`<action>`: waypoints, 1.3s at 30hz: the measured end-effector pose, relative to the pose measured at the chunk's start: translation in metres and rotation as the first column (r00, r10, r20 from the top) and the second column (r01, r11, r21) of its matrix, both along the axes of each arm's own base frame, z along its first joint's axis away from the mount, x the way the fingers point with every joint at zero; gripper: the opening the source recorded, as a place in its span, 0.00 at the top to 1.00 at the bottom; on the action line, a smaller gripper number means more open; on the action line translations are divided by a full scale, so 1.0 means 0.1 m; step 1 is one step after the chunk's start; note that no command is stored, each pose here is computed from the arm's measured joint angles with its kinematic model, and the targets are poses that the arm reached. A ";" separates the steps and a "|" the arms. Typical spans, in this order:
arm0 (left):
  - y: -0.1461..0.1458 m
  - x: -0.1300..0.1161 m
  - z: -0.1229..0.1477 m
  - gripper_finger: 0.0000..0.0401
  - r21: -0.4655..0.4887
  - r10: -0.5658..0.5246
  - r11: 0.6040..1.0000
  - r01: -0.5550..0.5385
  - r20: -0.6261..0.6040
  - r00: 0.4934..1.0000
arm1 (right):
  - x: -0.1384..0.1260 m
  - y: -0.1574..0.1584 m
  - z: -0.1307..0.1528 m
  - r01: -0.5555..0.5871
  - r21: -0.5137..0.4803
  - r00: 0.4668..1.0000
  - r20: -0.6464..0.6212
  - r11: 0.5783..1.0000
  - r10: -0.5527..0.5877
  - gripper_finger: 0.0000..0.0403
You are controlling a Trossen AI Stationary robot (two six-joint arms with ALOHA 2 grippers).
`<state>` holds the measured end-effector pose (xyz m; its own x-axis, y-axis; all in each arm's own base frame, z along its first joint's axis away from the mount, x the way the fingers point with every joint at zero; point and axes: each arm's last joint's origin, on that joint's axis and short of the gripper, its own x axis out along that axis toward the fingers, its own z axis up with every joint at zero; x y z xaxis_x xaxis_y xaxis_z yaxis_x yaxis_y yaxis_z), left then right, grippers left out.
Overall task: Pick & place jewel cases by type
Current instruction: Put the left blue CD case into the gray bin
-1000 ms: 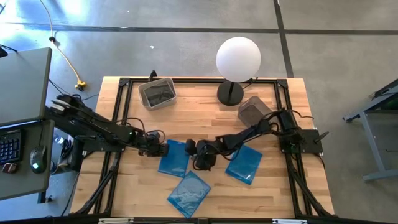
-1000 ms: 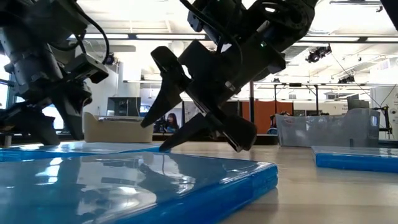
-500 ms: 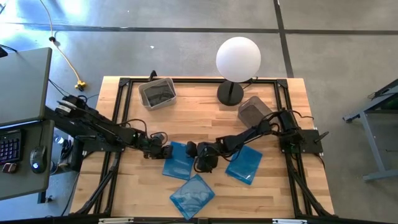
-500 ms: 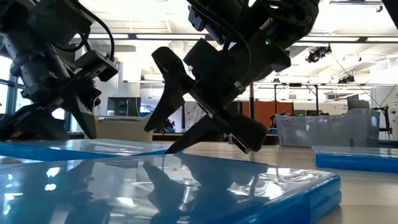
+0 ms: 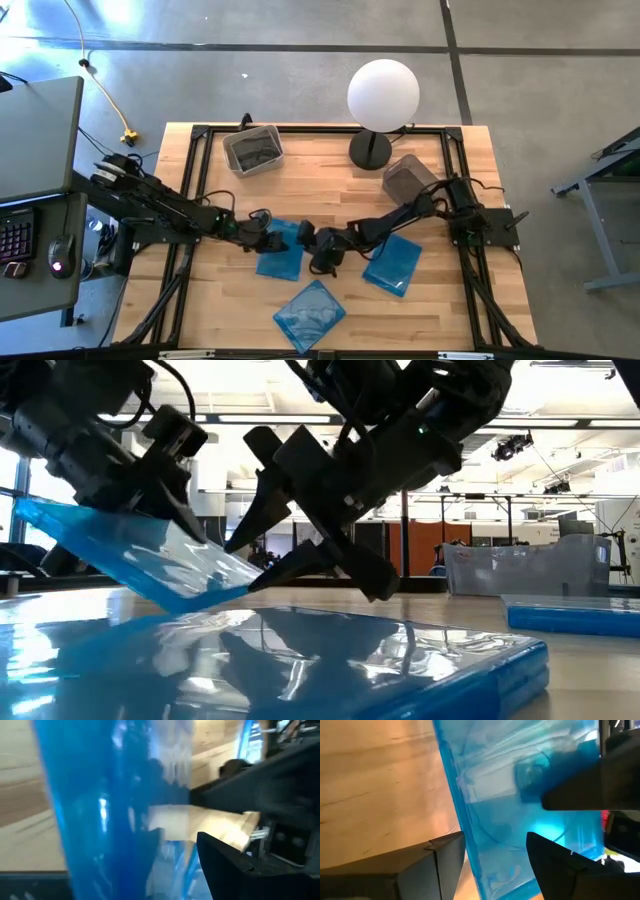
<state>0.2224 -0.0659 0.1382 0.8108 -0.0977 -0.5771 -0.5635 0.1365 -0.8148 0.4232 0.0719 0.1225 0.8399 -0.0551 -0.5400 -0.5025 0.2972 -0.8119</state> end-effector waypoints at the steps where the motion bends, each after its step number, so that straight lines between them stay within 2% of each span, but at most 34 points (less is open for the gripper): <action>1: 0.00 -0.01 -0.01 0.58 0.007 -0.006 1.000 0.006 -0.008 1.000 | 0.00 0.00 0.00 0.014 -0.010 1.000 0.001 1.000 -0.014 0.49; 7: 0.00 -0.02 -0.03 0.62 0.015 -0.013 1.000 0.014 -0.031 0.999 | -0.02 0.00 -0.01 0.101 -0.070 0.995 0.000 0.992 -0.101 0.49; 13: 0.00 -0.02 -0.02 0.80 0.035 -0.027 0.999 0.028 -0.026 0.999 | -0.03 0.02 -0.01 0.102 -0.070 0.995 -0.005 0.992 -0.102 0.49; 16: 0.00 -0.01 -0.01 0.90 0.037 -0.024 0.999 0.024 -0.013 1.000 | -0.04 0.01 -0.01 0.165 -0.109 0.986 0.000 0.980 -0.166 0.49; 19: 0.00 0.00 0.00 0.97 0.041 -0.033 0.999 0.033 0.003 0.999 | -0.07 0.06 0.03 0.255 -0.230 0.966 0.022 0.939 -0.257 0.49; 22: 0.01 0.01 0.02 0.98 0.070 -0.005 0.998 0.003 0.025 1.000 | -0.15 0.20 0.05 0.270 -0.361 0.959 0.017 0.893 -0.284 0.49; 26: 0.03 0.02 0.04 0.95 0.129 0.041 0.990 -0.049 0.064 0.997 | -0.30 0.39 0.22 0.302 -0.435 0.945 0.021 0.849 -0.326 0.49; 29: 0.04 0.05 0.08 0.94 0.179 0.056 0.981 -0.077 0.124 0.991 | -0.48 0.42 0.41 0.380 -0.484 0.908 0.031 0.788 -0.418 0.49; 31: 0.07 0.10 0.13 0.94 0.224 0.063 0.970 -0.098 0.158 0.985 | -0.62 0.40 0.59 0.447 -0.478 0.874 0.054 0.756 -0.483 0.49; 34: 0.16 0.23 0.29 0.94 0.303 0.063 0.945 -0.127 0.210 0.976 | -0.88 0.36 0.91 0.555 -0.414 0.815 0.099 0.721 -0.570 0.49; 36: 0.24 0.35 0.45 0.94 0.375 0.054 0.915 -0.146 0.245 0.968 | -1.08 0.34 1.12 0.619 -0.327 0.776 0.120 0.714 -0.619 0.49; 39: 0.38 0.56 0.67 0.94 0.498 0.008 0.856 -0.141 0.259 0.966 | -1.40 0.30 1.39 0.706 -0.132 0.708 0.121 0.696 -0.695 0.49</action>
